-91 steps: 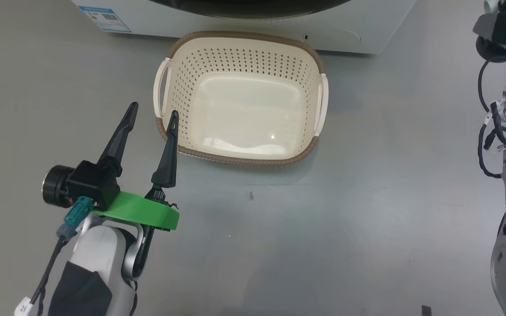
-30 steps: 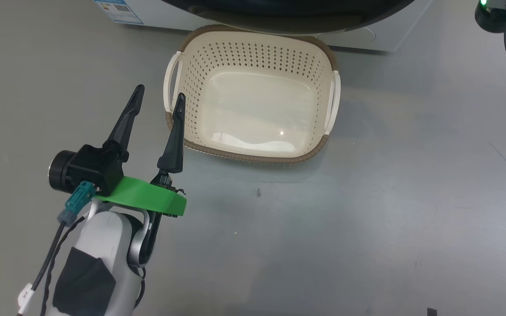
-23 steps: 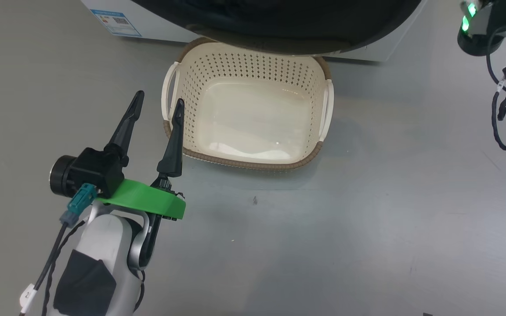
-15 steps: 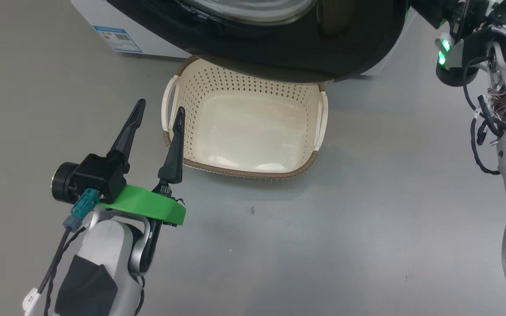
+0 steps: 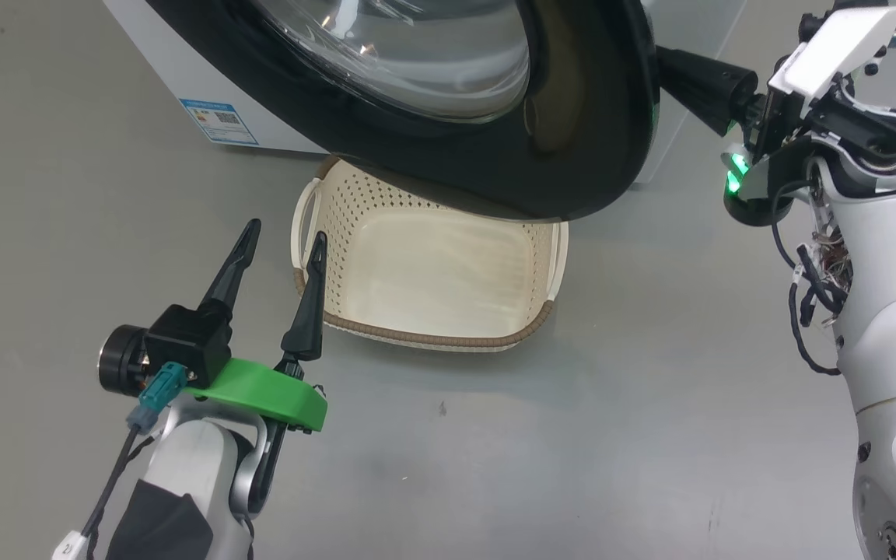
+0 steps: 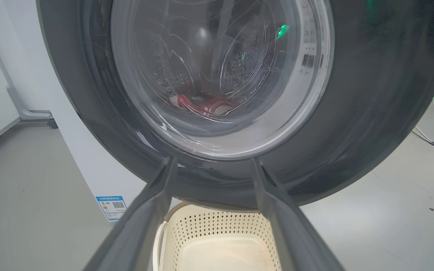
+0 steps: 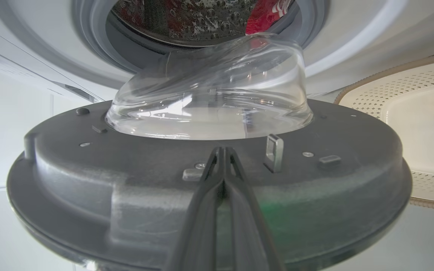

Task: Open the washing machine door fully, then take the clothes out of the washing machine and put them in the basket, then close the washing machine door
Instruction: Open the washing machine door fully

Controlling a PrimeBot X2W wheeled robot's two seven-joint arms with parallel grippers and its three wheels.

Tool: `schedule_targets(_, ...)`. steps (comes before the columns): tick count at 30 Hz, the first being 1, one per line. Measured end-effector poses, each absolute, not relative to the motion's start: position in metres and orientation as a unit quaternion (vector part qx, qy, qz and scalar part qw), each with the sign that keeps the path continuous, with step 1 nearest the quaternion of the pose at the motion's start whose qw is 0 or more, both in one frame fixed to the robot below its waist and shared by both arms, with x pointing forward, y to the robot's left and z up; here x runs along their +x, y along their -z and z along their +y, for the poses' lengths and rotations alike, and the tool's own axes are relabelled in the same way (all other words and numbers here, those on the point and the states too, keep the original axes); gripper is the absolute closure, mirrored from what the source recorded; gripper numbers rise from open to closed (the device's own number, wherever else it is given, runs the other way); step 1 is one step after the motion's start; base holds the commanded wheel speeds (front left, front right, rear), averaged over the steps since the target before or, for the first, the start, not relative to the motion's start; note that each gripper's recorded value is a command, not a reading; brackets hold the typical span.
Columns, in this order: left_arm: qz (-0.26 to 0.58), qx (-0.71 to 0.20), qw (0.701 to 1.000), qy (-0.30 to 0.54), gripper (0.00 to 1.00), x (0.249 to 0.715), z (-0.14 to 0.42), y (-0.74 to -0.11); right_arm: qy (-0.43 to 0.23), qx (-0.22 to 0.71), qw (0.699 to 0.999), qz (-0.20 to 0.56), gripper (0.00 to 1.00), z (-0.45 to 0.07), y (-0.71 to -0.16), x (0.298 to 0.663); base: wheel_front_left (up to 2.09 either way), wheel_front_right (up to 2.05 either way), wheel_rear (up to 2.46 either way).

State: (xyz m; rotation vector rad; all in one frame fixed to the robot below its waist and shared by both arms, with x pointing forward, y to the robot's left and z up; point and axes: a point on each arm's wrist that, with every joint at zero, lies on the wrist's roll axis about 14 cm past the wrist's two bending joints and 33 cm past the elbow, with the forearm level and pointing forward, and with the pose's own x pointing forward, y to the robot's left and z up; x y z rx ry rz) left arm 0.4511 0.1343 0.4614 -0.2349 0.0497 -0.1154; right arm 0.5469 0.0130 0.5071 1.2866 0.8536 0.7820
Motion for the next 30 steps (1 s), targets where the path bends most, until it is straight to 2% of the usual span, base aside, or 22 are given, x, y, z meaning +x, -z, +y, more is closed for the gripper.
schedule_targets(15,0.030,-0.115,0.992,0.033,0.00,0.416,0.149,-0.466,-0.375,0.545,0.625,0.413,1.00,0.040,-0.504,0.478,0.00,0.00,0.00)
schedule_targets(30,0.010,-0.111,0.994,0.006,0.00,0.392,0.169,-0.481,-0.419,0.523,0.597,0.442,1.00,0.077,-0.508,0.433,0.00,0.00,0.00)
